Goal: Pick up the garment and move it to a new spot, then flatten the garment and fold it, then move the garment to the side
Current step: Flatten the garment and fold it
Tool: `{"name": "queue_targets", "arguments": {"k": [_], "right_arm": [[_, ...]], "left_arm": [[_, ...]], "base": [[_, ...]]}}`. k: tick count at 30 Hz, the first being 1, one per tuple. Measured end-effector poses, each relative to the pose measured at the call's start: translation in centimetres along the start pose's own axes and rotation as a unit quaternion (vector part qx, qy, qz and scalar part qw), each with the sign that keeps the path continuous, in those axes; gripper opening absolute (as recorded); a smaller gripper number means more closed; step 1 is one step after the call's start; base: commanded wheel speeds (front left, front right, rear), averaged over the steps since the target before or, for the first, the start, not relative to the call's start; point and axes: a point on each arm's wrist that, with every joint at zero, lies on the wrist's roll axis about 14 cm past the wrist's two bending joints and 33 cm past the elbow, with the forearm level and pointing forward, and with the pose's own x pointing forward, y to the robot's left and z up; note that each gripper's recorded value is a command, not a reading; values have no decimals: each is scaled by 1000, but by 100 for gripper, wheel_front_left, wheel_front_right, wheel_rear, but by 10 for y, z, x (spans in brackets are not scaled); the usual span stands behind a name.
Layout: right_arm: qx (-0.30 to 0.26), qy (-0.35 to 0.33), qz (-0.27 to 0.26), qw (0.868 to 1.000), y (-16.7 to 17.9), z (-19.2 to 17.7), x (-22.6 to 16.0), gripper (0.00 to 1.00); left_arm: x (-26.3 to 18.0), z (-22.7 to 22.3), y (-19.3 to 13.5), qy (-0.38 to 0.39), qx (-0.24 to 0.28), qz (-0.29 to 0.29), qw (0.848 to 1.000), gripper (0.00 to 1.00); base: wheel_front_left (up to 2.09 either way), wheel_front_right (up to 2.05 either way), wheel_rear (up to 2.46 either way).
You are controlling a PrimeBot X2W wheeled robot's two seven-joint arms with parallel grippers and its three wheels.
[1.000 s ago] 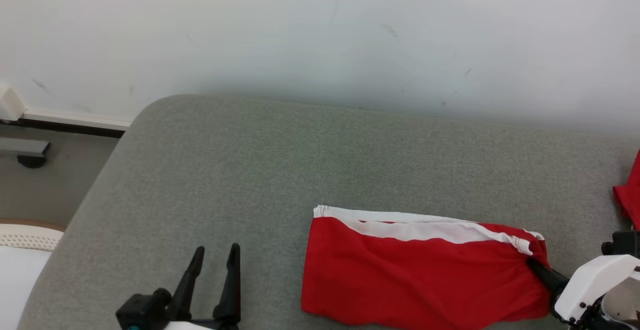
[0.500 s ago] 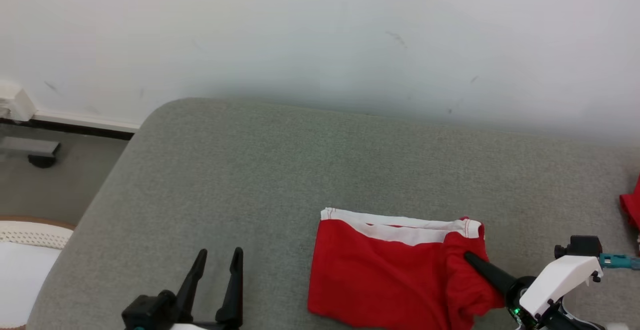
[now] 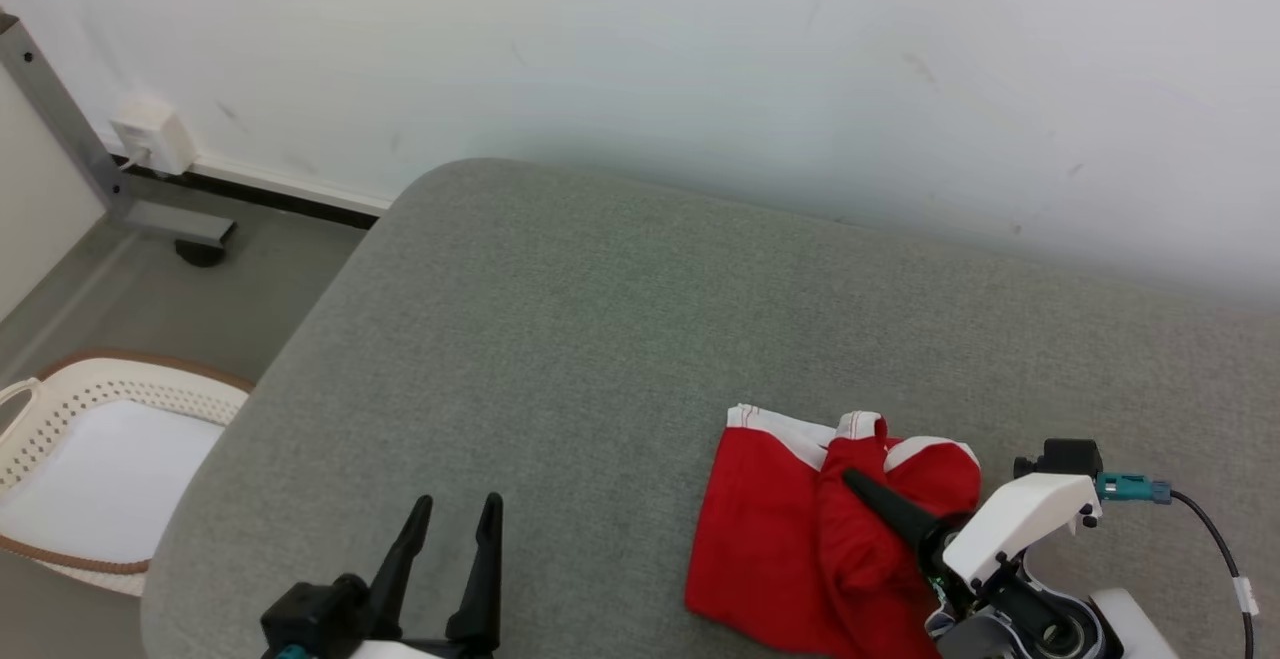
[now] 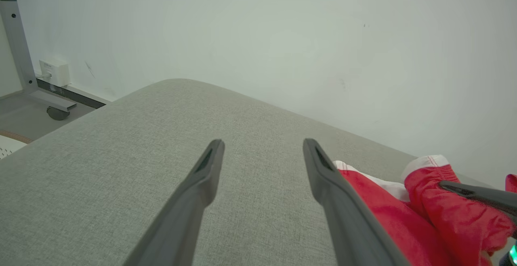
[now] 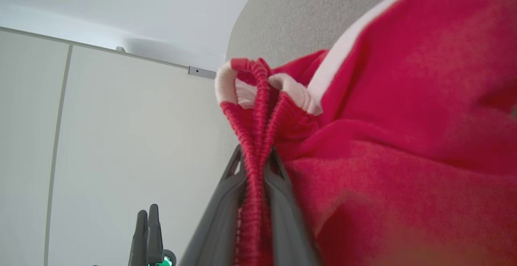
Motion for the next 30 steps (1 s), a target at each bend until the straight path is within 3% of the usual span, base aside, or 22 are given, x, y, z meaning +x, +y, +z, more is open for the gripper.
{"name": "queue_targets", "arguments": {"k": [5, 6, 7, 8, 14, 21, 27, 30], "right_arm": [[0, 3, -17, 1000, -4, -4, 20, 0], [2, 5, -16, 1000, -3, -4, 23, 14], [5, 9, -15, 1000, -2, -6, 25, 40], [6, 12, -13, 1000, 0, -8, 28, 100], [18, 23, 19, 999, 22, -17, 33, 100], [-6, -21, 78, 997, 65, -2, 27, 100], [-97, -100, 115, 984, 95, 38, -7, 100], [-175, -162, 110, 965, 100, 63, -36, 100]], "left_arm": [[-3, -1, 7, 3, 1, 12, 1000, 100], [-3, -1, 8, 3, 1, 13, 1000, 100], [-3, -1, 9, 4, 1, 14, 1000, 100], [-3, -2, 9, 4, 1, 15, 1000, 100], [-1, -5, 5, 8, -2, 8, 1000, 100], [6, -2, -6, 3, -5, -7, 1000, 100], [15, 8, -17, -14, -4, -26, 1000, 100], [20, 12, -23, -21, -1, -35, 999, 100]], "base": [[0, 0, 0], [0, 0, 0], [0, 0, 0], [0, 0, 0], [0, 0, 0], [0, 0, 0], [0, 0, 0], [0, 0, 0]]}}
